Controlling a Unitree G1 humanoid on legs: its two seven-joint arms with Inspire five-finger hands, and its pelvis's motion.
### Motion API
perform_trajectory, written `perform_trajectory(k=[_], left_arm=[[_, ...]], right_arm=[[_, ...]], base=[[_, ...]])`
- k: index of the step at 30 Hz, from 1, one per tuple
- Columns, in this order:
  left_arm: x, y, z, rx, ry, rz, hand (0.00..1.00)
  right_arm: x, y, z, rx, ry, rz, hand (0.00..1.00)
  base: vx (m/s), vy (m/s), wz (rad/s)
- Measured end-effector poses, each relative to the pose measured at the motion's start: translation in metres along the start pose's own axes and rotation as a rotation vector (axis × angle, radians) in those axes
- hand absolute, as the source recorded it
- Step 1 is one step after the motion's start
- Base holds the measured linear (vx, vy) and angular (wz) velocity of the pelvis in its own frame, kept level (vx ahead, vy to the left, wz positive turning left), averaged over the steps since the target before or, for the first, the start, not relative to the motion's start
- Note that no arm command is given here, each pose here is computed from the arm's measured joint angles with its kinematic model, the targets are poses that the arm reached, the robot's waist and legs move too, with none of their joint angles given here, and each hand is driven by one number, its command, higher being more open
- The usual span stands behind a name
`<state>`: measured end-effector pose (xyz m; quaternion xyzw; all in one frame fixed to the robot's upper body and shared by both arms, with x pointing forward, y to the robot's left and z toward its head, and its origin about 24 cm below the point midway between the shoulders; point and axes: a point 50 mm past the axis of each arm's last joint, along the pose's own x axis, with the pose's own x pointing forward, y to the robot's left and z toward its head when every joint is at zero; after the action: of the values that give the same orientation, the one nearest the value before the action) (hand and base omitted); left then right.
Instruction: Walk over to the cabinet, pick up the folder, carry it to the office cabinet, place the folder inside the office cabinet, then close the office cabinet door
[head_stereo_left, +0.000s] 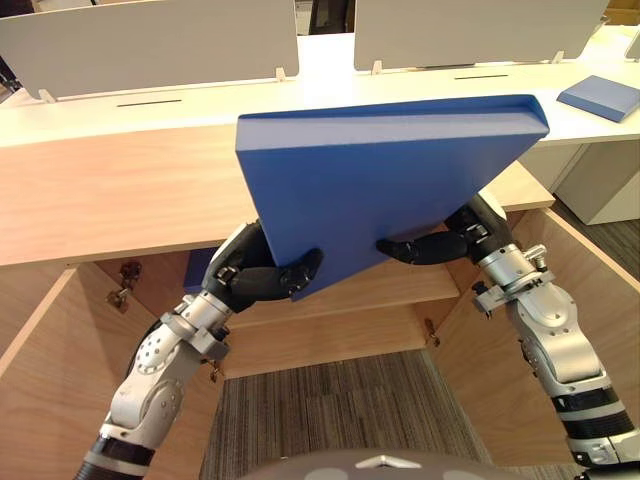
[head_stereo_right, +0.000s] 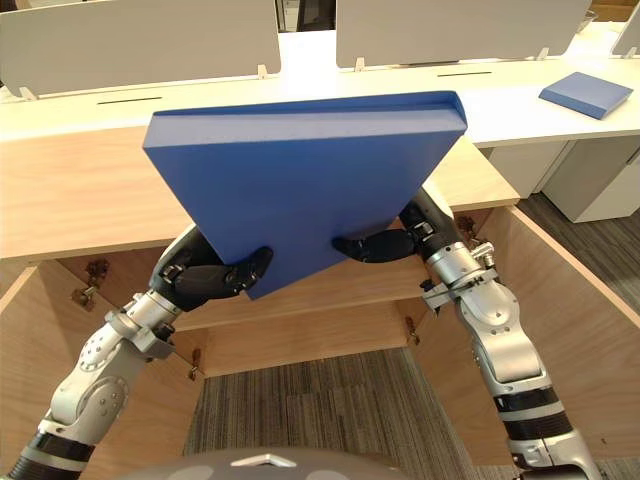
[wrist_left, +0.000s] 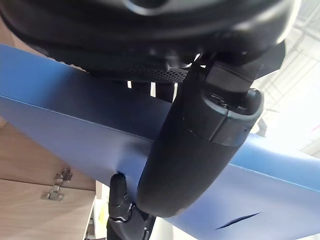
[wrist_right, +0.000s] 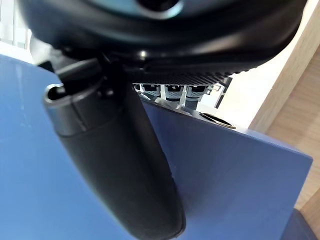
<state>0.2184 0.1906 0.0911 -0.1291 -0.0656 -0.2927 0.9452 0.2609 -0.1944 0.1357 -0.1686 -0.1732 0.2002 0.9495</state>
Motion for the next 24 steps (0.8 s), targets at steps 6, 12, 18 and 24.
perform_trajectory(k=[6, 12, 18, 24], left_arm=[[-0.002, 0.007, 0.0, 0.025, 0.005, 0.029, 1.0], [0.0, 0.009, 0.0, 0.059, -0.006, 0.083, 1.0], [0.004, 0.007, -0.003, 0.049, -0.063, 0.156, 1.0], [0.006, 0.004, 0.007, 0.034, -0.204, 0.271, 1.0]], right_arm=[[0.001, 0.004, -0.002, 0.009, 0.018, 0.043, 0.0], [0.004, 0.011, 0.001, 0.012, -0.003, 0.071, 0.0], [0.008, 0.02, 0.003, 0.055, -0.039, 0.029, 0.0], [0.013, 0.029, 0.006, 0.107, -0.081, -0.029, 0.0]], base=[[0.0, 0.0, 0.0], [0.0, 0.0, 0.0], [-0.01, -0.01, 0.04], [-0.02, -0.013, 0.07]])
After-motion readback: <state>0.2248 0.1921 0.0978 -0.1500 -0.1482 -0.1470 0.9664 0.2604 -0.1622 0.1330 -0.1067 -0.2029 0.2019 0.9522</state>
